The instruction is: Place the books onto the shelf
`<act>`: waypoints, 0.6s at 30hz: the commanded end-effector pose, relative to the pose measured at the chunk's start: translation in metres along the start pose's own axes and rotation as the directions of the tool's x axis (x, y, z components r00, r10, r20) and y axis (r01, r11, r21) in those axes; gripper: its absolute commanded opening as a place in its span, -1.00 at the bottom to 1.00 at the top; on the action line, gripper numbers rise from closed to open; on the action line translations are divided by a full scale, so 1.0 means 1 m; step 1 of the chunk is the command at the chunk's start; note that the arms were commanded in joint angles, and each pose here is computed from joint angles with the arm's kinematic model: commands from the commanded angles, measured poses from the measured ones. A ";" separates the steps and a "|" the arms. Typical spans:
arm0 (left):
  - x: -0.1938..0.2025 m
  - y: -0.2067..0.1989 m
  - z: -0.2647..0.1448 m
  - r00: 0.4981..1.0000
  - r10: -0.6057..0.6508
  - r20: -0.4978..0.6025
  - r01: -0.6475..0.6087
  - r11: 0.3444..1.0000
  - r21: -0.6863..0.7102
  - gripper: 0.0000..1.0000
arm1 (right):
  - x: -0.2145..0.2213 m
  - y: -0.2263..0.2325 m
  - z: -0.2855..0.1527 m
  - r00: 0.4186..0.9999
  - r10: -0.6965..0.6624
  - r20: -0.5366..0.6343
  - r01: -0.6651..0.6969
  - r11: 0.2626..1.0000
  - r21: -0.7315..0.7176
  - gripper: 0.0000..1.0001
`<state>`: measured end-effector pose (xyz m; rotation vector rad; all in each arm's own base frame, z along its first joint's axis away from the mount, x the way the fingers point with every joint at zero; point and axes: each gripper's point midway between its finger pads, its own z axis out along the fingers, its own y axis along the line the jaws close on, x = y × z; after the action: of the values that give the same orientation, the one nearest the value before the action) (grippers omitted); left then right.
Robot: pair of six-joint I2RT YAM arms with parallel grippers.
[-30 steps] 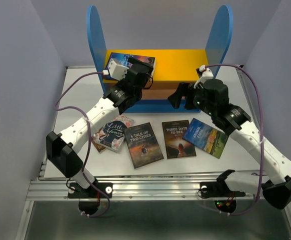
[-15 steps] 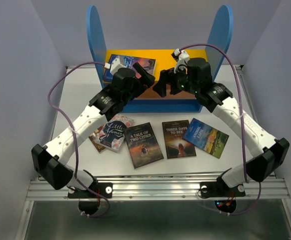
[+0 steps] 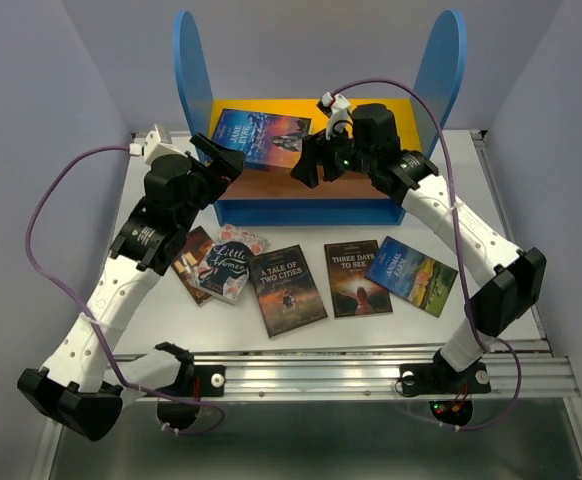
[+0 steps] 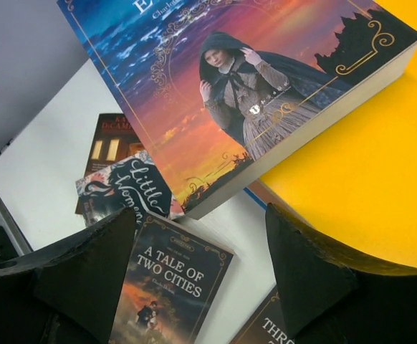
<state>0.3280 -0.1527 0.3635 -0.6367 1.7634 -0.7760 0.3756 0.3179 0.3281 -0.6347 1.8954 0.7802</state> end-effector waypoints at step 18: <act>0.001 0.023 0.016 0.994 0.095 -0.050 -0.094 0.996 0.008 0.98 | -0.041 -0.007 0.035 0.974 -0.213 0.075 0.216 0.976 -0.038 0.02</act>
<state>0.3437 -0.1440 0.3310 -0.5781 1.8667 -0.7280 0.4088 0.3369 0.3251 -0.7725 1.8302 0.7245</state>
